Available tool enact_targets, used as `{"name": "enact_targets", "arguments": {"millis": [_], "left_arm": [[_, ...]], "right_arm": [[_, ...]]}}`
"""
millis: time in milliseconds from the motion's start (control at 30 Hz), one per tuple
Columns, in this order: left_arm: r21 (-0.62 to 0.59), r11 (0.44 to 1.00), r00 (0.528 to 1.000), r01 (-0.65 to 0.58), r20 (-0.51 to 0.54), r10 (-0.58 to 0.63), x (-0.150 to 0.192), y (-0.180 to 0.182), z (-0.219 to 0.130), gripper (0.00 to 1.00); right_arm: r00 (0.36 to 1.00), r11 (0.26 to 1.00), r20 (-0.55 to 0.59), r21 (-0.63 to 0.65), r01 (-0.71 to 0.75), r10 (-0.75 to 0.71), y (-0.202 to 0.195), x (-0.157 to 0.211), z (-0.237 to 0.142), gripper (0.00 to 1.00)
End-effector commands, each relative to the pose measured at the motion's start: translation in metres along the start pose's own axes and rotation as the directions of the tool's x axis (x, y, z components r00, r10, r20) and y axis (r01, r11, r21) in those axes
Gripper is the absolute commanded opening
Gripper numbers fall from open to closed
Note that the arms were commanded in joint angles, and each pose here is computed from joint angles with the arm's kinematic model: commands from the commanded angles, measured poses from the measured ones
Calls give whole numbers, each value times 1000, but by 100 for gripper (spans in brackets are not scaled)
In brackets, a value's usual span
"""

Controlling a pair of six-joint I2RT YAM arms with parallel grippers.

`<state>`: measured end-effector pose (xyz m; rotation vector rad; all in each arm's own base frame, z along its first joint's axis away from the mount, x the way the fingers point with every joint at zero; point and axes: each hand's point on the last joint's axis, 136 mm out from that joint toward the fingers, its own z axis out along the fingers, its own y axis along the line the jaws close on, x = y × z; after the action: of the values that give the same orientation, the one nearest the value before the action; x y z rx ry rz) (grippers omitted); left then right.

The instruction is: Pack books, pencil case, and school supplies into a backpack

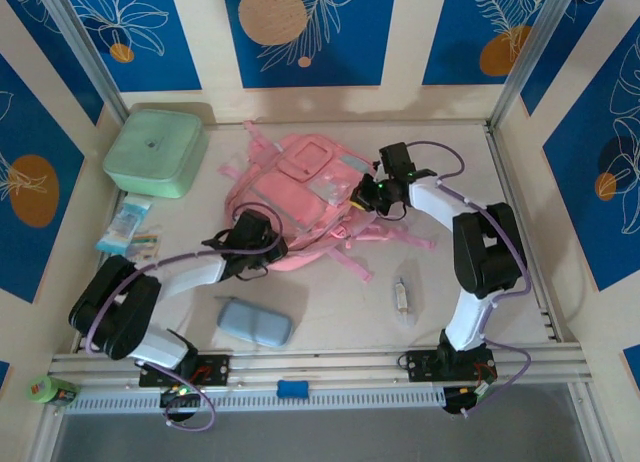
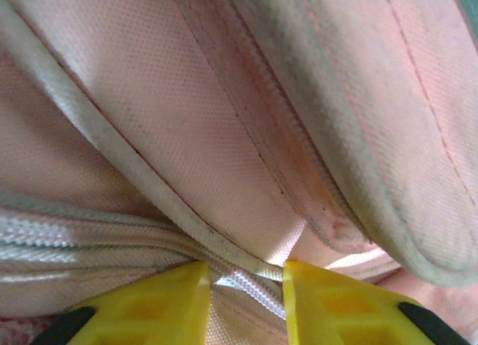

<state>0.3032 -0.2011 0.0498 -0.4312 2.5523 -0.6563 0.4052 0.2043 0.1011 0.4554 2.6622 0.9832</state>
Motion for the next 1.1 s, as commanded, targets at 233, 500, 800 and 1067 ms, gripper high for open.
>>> {"name": "enact_targets", "arguments": {"millis": [233, 500, 800, 1067], "left_arm": [[-35, 999, 997, -39, 66, 41, -68, 13, 3, 36], [-74, 991, 990, -113, 73, 118, -54, 9, -53, 53], [58, 982, 982, -180, 73, 176, 6, -89, -72, 53], [41, 954, 954, -296, 51, 294, 26, -166, -38, 46]], "right_arm": [[997, 961, 43, -271, -57, 71, 43, 12, -52, 0], [975, 942, 91, -290, -170, 204, 40, 18, -52, 0], [975, 943, 63, -276, -188, 213, 49, 34, -48, 0], [973, 942, 22, -255, -217, 230, 43, 39, -43, 0]]}}
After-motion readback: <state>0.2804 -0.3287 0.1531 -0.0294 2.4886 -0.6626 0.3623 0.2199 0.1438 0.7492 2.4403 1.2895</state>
